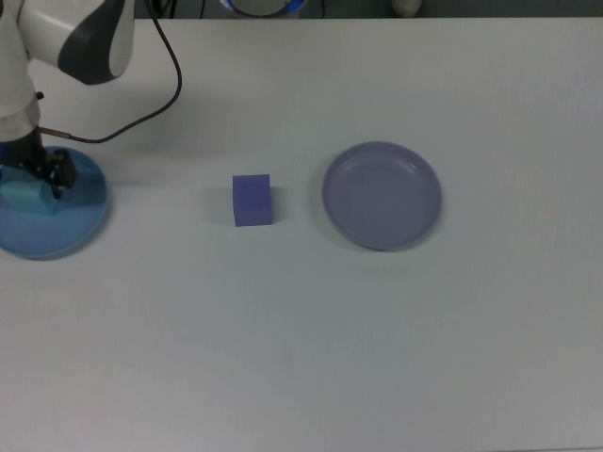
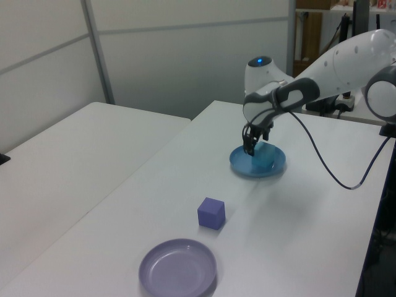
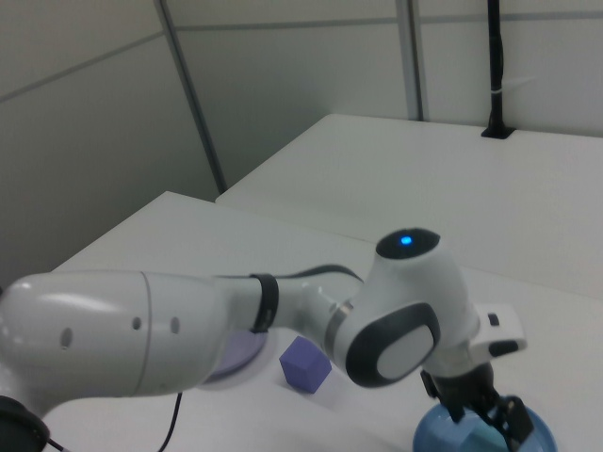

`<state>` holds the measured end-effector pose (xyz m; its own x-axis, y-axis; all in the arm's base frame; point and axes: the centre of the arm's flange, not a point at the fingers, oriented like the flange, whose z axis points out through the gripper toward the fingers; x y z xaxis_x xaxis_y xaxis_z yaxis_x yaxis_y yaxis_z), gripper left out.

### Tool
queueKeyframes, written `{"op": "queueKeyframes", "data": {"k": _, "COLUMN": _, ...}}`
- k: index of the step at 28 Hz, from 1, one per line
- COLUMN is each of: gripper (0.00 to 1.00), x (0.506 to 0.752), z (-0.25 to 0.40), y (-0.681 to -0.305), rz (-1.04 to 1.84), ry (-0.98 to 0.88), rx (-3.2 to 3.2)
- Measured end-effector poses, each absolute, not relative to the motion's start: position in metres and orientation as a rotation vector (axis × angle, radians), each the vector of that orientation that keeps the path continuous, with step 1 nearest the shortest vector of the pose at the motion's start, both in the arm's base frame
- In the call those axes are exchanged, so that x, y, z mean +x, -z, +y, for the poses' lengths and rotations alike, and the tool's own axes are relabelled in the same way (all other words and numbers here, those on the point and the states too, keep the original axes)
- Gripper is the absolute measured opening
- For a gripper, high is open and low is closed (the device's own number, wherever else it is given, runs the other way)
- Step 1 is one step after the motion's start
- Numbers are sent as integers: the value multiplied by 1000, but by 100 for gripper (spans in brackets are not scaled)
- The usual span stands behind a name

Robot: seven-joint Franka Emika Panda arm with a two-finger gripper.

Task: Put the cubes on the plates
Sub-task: 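Move the gripper to the purple cube, lower and grasp it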

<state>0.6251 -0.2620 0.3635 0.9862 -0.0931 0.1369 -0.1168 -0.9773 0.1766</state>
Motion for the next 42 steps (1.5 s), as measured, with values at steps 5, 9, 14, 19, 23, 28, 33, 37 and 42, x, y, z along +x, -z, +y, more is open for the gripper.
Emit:
{"op": "queueKeyframes", "data": {"k": 5, "gripper": 100, "x": 628, "z": -210, "y": -409, "rz": -139, "ry": -168, "rx": 3049}}
{"op": "queueKeyframes", "data": {"k": 9, "gripper": 100, "x": 627, "z": -144, "y": -442, "rz": -36, "ry": -100, "rx": 3120}}
{"op": "queueKeyframes", "data": {"k": 14, "gripper": 100, "x": 622, "z": -60, "y": -464, "rz": 62, "ry": -22, "rx": 3155}}
{"op": "queueKeyframes", "data": {"k": 19, "gripper": 100, "x": 618, "z": 4, "y": -440, "rz": 108, "ry": 63, "rx": 3154}}
{"op": "queueKeyframes", "data": {"k": 23, "gripper": 100, "x": 614, "z": 29, "y": -411, "rz": 131, "ry": 136, "rx": 3127}}
{"op": "queueKeyframes", "data": {"k": 28, "gripper": 100, "x": 618, "z": 43, "y": -385, "rz": 120, "ry": 147, "rx": 3100}}
{"op": "queueKeyframes", "data": {"k": 33, "gripper": 100, "x": 623, "z": 45, "y": -364, "rz": 118, "ry": 140, "rx": 3084}}
{"op": "queueKeyframes", "data": {"k": 37, "gripper": 100, "x": 623, "z": 50, "y": -342, "rz": 121, "ry": 135, "rx": 3064}}
{"op": "queueKeyframes", "data": {"k": 42, "gripper": 100, "x": 618, "z": 64, "y": -321, "rz": 126, "ry": 129, "rx": 3056}}
